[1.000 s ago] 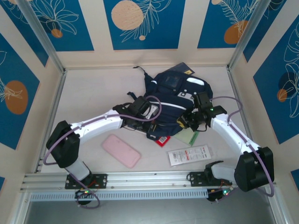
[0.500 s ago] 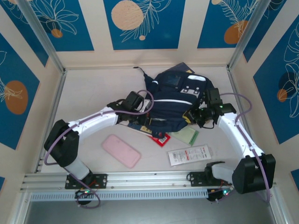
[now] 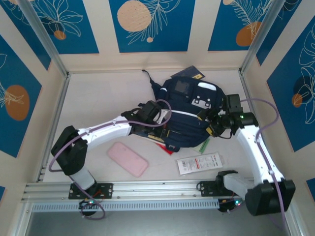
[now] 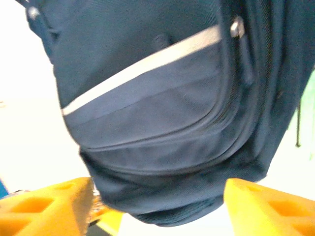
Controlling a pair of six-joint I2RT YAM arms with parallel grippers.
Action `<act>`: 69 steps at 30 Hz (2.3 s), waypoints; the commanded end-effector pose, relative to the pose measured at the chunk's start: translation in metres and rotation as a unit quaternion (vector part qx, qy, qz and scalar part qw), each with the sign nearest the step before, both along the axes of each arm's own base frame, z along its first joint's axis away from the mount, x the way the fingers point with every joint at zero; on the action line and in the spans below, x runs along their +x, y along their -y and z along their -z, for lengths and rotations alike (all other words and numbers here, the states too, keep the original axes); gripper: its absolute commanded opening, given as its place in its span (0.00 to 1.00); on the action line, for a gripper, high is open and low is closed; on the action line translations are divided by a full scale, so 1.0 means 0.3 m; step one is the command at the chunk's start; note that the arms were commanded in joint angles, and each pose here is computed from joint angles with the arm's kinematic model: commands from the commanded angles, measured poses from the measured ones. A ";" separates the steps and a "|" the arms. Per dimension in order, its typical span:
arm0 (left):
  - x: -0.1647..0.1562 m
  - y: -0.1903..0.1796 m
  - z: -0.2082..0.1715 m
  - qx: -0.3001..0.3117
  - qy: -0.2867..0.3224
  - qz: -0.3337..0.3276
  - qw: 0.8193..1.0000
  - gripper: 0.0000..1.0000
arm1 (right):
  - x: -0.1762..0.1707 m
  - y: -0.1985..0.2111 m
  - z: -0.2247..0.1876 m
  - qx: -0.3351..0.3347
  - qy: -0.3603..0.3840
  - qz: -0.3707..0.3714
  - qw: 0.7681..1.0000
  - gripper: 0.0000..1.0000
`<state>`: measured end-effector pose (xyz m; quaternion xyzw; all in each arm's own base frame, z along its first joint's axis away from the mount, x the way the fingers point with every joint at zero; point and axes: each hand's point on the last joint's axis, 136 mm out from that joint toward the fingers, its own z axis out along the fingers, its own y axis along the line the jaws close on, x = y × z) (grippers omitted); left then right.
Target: Pack the student bag
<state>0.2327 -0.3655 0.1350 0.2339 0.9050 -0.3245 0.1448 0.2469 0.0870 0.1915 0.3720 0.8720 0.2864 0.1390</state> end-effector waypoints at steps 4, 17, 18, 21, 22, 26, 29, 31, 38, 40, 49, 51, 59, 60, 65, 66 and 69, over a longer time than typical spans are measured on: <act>-0.039 0.141 -0.146 -0.067 0.033 0.026 0.997 0.00 | -0.137 -0.088 -0.014 0.068 -0.081 0.051 0.993 0.60; -0.088 0.195 -0.155 -0.057 0.050 0.055 0.996 0.00 | -0.093 -0.192 0.155 0.087 -0.156 0.103 0.979 0.65; -0.091 0.192 -0.149 -0.055 0.048 0.056 0.996 0.00 | -0.093 -0.184 0.170 0.078 -0.162 0.109 0.978 0.63; -0.096 0.178 -0.133 -0.042 0.050 0.061 0.996 0.00 | -0.093 -0.162 0.224 0.046 -0.178 0.119 0.976 0.58; -0.098 0.174 -0.127 -0.038 0.050 0.065 0.996 0.00 | -0.095 -0.154 0.249 0.035 -0.187 0.123 0.974 0.53; -0.120 0.156 -0.081 -0.002 0.040 0.096 0.995 0.00 | -0.105 -0.144 0.306 0.017 -0.206 0.125 0.970 0.26; -0.133 0.133 -0.050 0.030 0.033 0.113 0.993 0.00 | -0.105 -0.120 0.304 -0.011 -0.196 0.124 0.973 0.11; -0.139 0.116 -0.032 0.048 0.029 0.123 0.991 0.00 | -0.103 -0.102 0.298 -0.027 -0.187 0.122 0.974 0.05; -0.111 0.074 -0.026 0.084 0.029 0.129 0.988 0.00 | -0.094 -0.082 0.297 -0.059 -0.166 0.098 0.980 0.00; -0.090 0.058 -0.026 0.087 0.028 0.123 0.988 0.00 | -0.090 -0.088 0.298 -0.060 -0.159 0.086 0.982 0.00; -0.066 0.029 -0.036 0.071 0.012 0.127 0.989 0.03 | -0.073 -0.111 0.285 -0.050 -0.135 0.057 0.988 0.00; -0.076 0.051 -0.037 0.053 -0.001 0.129 0.990 0.06 | -0.063 -0.148 0.279 -0.026 -0.131 0.043 0.990 0.00; -0.083 0.105 -0.011 0.018 -0.034 0.114 0.993 0.23 | -0.060 -0.210 0.253 -0.011 -0.123 0.025 0.992 0.00; -0.083 0.103 -0.004 0.021 -0.035 0.113 0.993 0.24 | -0.061 -0.210 0.251 -0.011 -0.123 0.025 0.992 0.00; -0.083 0.091 0.018 0.028 -0.035 0.109 0.993 0.22 | -0.061 -0.216 0.245 -0.008 -0.120 0.025 0.992 0.00; -0.083 0.087 0.025 0.032 -0.035 0.108 0.993 0.19 | -0.064 -0.218 0.248 -0.007 -0.122 0.025 0.992 0.00; -0.074 0.070 0.042 0.046 -0.029 0.102 0.993 0.11 | -0.065 -0.219 0.251 -0.007 -0.122 0.026 0.992 0.00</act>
